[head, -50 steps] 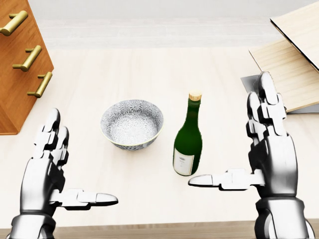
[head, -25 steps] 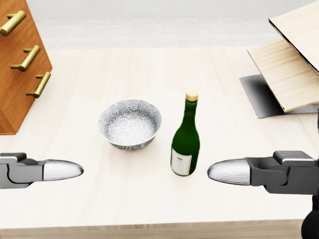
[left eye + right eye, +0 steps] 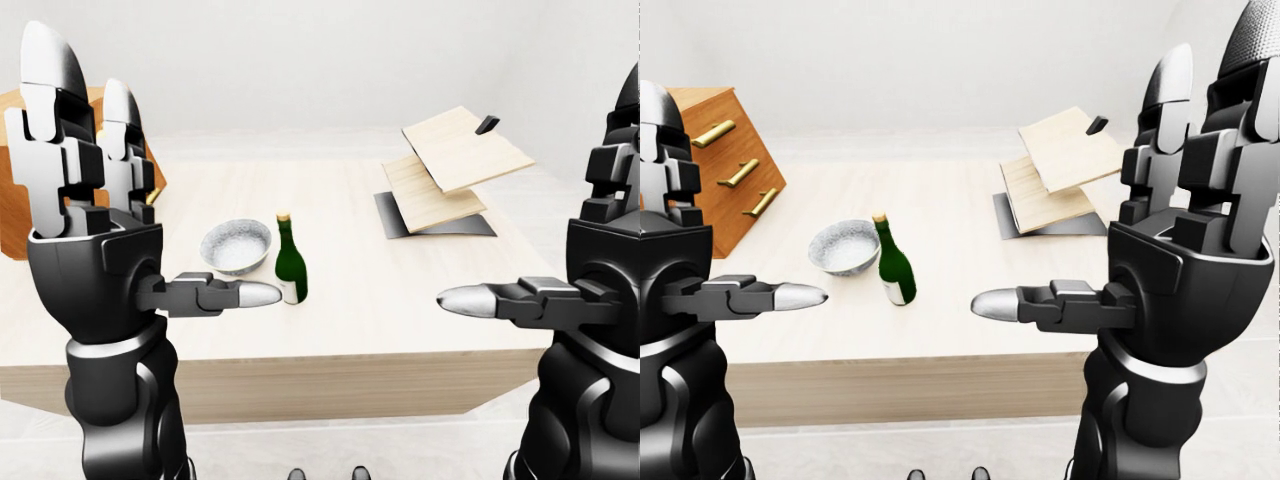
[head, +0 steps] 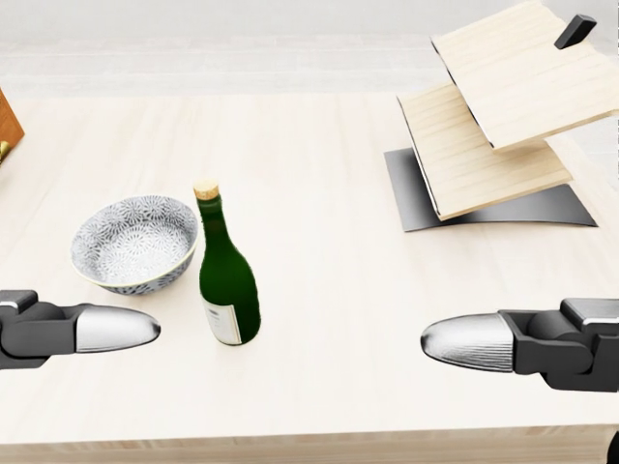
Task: Put the wine bottle on the wine rack.
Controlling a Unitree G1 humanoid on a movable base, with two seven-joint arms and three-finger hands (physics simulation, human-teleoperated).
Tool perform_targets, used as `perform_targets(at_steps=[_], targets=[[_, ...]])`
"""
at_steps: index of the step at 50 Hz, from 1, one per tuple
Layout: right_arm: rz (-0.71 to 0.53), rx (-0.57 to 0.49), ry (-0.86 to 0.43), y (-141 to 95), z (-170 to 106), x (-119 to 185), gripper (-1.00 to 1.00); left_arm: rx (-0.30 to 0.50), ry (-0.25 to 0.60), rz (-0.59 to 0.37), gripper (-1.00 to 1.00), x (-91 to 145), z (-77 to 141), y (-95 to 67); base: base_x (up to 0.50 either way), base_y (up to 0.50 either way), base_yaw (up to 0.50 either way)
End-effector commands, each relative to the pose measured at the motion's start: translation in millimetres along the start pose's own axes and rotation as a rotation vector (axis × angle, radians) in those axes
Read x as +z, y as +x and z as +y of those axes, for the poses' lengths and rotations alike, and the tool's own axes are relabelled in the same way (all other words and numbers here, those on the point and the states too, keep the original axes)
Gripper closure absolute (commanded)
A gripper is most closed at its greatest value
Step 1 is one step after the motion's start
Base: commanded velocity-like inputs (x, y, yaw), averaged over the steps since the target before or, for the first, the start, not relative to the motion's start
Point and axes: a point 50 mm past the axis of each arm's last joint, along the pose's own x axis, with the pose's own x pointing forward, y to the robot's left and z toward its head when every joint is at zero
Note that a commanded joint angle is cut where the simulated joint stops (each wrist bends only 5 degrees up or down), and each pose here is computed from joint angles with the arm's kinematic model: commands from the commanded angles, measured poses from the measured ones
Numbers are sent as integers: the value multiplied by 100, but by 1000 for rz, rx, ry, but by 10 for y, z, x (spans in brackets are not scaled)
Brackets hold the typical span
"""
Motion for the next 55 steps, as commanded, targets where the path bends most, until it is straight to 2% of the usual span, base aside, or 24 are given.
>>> perform_targets(at_steps=[1,24,42,55], targets=[[-15,-1,8,6,-5,29,-100,-3,15,-10,-100,15,1,14,0,-50,0],[-1,-4,13,-2,-14,4,-100,0,43,-63,-100,124,5,33,0,-50,0],[4,3,9,-14,-1,4,-100,-11,50,-56,-100,120,-21,19,1,-50,0],[7,5,10,-15,-11,-2,-100,-5,55,-28,-100,58,5,18,32,-37,0]])
